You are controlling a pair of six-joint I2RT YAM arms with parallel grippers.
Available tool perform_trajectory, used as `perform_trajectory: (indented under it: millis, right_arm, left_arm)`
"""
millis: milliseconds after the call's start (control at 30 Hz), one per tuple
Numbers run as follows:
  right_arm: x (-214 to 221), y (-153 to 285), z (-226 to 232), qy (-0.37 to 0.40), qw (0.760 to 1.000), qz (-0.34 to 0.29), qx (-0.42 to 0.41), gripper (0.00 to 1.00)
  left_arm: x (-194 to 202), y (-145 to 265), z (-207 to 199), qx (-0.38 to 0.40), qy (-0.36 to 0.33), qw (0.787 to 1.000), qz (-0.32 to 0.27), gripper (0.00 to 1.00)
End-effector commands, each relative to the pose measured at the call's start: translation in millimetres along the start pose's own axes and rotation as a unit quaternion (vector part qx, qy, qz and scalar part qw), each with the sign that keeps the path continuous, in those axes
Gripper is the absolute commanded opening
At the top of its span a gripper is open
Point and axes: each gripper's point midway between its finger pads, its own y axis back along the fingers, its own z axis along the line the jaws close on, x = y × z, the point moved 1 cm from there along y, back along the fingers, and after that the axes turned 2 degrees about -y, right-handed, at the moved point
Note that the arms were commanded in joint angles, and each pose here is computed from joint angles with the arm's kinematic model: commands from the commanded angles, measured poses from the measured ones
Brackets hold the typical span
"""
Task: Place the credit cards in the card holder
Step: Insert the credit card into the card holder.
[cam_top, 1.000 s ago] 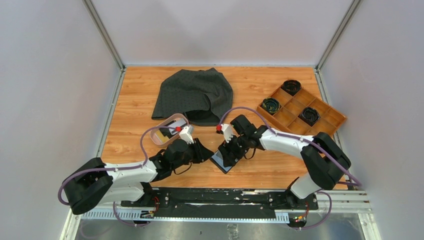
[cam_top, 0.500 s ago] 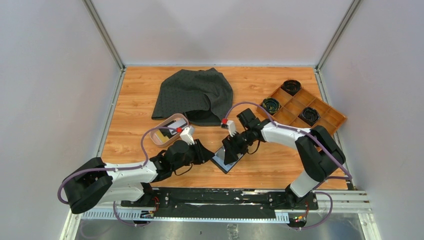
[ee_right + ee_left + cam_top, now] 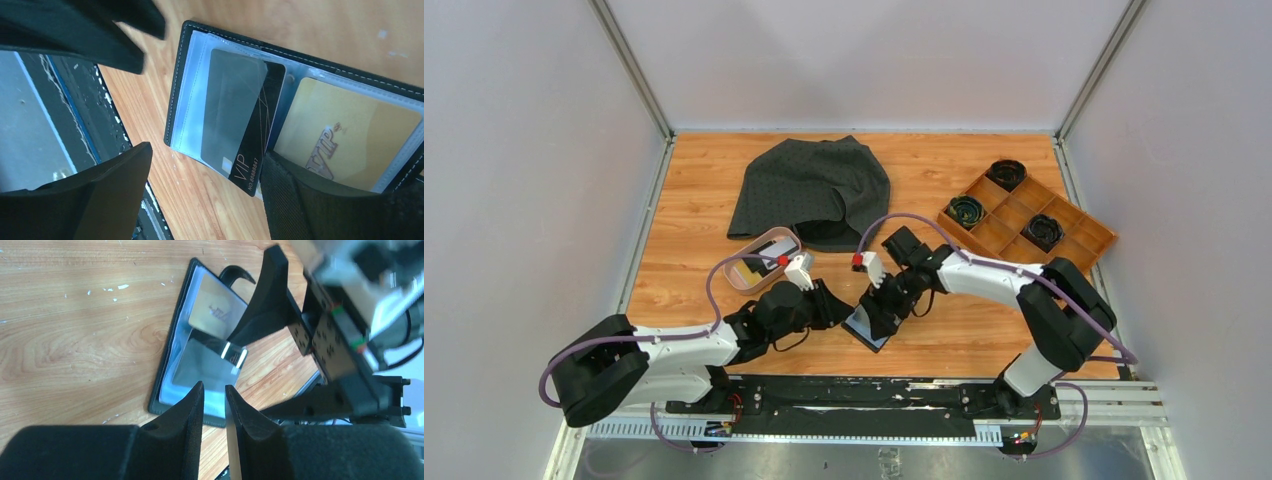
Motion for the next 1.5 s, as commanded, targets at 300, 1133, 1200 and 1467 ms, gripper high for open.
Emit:
perform_trajectory:
  millis: [300, 1133, 1200, 1467]
  right_arm:
    - [1, 5, 9, 0.054, 0.998, 0.034, 0.022, 0.81]
    - [9, 3, -5, -0.032, 0.997, 0.058, -0.041, 0.73]
    - [10, 3, -4, -0.029, 0.997, 0.059, -0.042, 0.72]
    - [15, 0, 0, -0.014, 0.996, 0.073, -0.044, 0.65]
  left_arm:
    - [10, 12, 5, 0.004, 0.018, 1.000, -0.003, 0.25]
    - [85, 12, 0, -0.013, 0.057, 0.990, 0.130, 0.13]
    - [91, 12, 3, -0.019, 0.054, 0.988, 0.141, 0.13]
    - [95, 6, 16, -0.046, 0.048, 0.988, 0.140, 0.14]
